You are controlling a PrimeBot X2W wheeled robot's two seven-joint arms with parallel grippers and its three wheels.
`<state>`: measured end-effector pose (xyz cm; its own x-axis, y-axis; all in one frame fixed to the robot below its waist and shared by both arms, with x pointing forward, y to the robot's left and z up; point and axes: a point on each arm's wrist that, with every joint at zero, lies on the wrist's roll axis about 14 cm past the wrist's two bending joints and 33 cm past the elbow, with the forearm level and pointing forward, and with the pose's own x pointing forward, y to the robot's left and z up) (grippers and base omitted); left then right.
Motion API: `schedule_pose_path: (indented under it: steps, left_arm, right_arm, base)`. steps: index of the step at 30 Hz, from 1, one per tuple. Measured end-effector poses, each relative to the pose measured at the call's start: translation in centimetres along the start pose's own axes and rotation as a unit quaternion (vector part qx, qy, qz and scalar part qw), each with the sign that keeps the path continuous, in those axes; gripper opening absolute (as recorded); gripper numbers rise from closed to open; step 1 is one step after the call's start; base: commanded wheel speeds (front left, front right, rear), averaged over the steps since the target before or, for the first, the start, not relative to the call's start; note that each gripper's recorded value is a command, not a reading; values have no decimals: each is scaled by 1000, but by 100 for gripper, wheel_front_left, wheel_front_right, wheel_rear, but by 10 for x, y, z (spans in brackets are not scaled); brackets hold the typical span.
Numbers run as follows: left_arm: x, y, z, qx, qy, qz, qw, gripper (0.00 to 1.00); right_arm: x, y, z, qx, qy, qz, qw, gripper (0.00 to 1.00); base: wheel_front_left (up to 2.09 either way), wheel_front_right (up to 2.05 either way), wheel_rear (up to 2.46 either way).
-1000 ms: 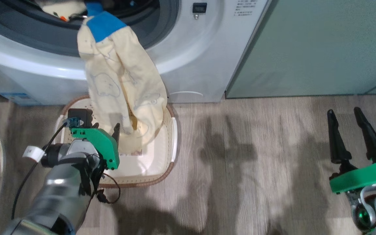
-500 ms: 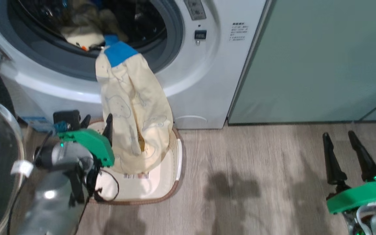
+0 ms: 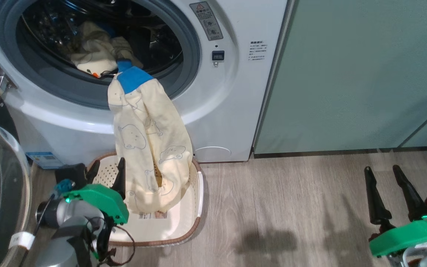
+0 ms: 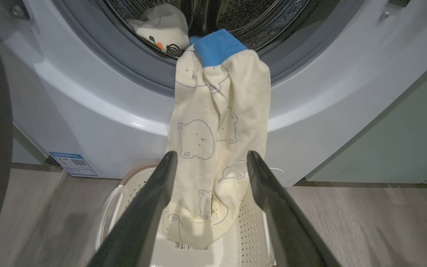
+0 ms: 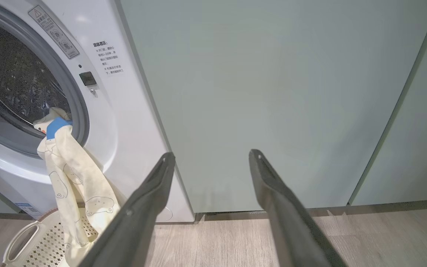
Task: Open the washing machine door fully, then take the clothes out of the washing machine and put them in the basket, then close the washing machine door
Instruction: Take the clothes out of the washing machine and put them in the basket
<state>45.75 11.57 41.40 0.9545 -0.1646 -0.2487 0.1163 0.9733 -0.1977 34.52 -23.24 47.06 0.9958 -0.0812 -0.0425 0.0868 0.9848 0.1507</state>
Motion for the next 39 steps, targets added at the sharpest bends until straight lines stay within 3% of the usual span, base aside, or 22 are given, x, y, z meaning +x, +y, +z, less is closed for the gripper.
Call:
schedule_pose_path:
  steps: [10,20,31,39]
  left_arm:
    - [14,-1,-2,33,77,-14,996,100]
    - [91,-15,67,38,78,-23,996,100]
    - [158,-8,55,26,129,-7,991,100]
    - [197,-16,19,19,162,-18,986,100]
  right_arm:
    - [4,3,-7,7,9,-2,1000,100]
    - [21,2,-23,3,34,-5,999,100]
    - [47,-8,-40,-11,56,-15,998,100]
    - [63,-17,-56,-23,75,-27,997,100]
  base:
    - [0,0,0]
    - [0,0,0]
    - [0,0,0]
    - [0,0,0]
